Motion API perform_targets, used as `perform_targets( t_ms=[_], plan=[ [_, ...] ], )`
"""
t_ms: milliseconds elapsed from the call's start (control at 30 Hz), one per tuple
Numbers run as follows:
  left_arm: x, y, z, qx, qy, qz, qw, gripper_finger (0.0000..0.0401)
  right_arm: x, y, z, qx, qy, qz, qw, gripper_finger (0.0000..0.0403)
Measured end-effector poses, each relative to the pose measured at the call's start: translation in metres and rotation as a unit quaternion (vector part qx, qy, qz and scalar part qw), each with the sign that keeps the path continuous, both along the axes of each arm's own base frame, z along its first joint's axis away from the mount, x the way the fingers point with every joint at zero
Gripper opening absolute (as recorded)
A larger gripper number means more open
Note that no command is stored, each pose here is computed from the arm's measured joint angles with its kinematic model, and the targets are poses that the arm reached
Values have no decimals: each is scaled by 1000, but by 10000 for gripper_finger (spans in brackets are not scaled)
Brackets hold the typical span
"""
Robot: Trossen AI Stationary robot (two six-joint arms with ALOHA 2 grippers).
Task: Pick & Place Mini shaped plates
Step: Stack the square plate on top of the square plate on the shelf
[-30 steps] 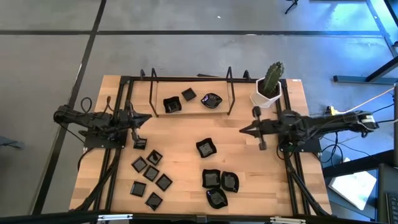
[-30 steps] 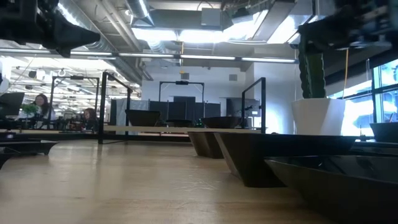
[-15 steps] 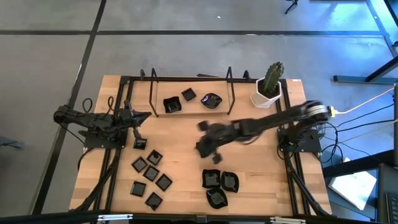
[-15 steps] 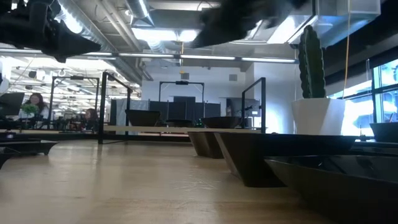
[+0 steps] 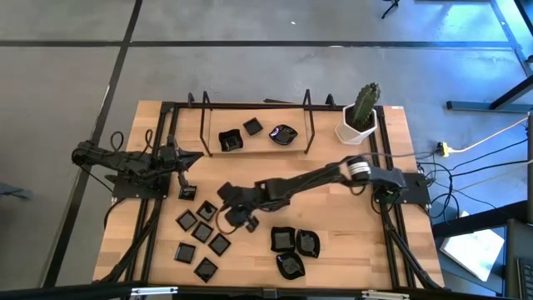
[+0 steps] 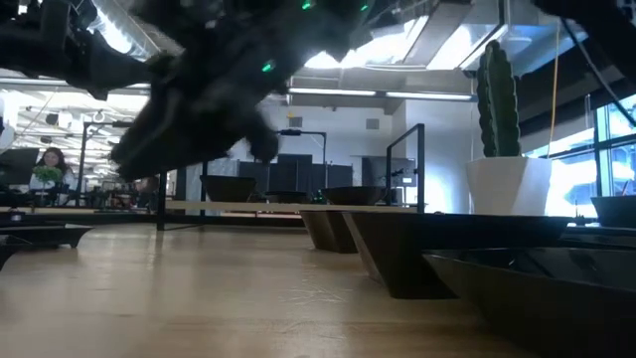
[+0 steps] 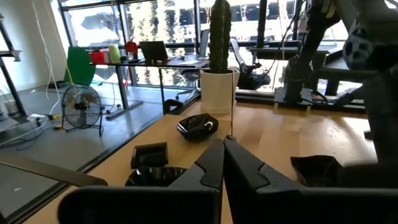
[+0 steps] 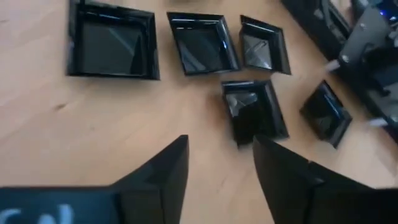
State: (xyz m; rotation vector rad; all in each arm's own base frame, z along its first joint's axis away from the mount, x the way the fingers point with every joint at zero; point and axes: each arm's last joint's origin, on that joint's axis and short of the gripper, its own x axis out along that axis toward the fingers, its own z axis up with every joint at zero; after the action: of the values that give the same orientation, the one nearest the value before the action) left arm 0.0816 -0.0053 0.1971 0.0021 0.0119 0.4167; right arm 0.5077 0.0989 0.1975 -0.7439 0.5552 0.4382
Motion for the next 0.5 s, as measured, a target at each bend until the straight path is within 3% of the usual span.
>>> perform_targets(
  t_ms=[167, 500],
  plan=[
    [0, 0, 0, 0, 0, 0, 1000, 3, 21, 4, -21, -11, 2, 8, 1000, 192],
    [0, 0, 0, 0, 0, -7, 1000, 4, 42, -11, -12, 24, -6, 46, 999, 193]
  ],
)
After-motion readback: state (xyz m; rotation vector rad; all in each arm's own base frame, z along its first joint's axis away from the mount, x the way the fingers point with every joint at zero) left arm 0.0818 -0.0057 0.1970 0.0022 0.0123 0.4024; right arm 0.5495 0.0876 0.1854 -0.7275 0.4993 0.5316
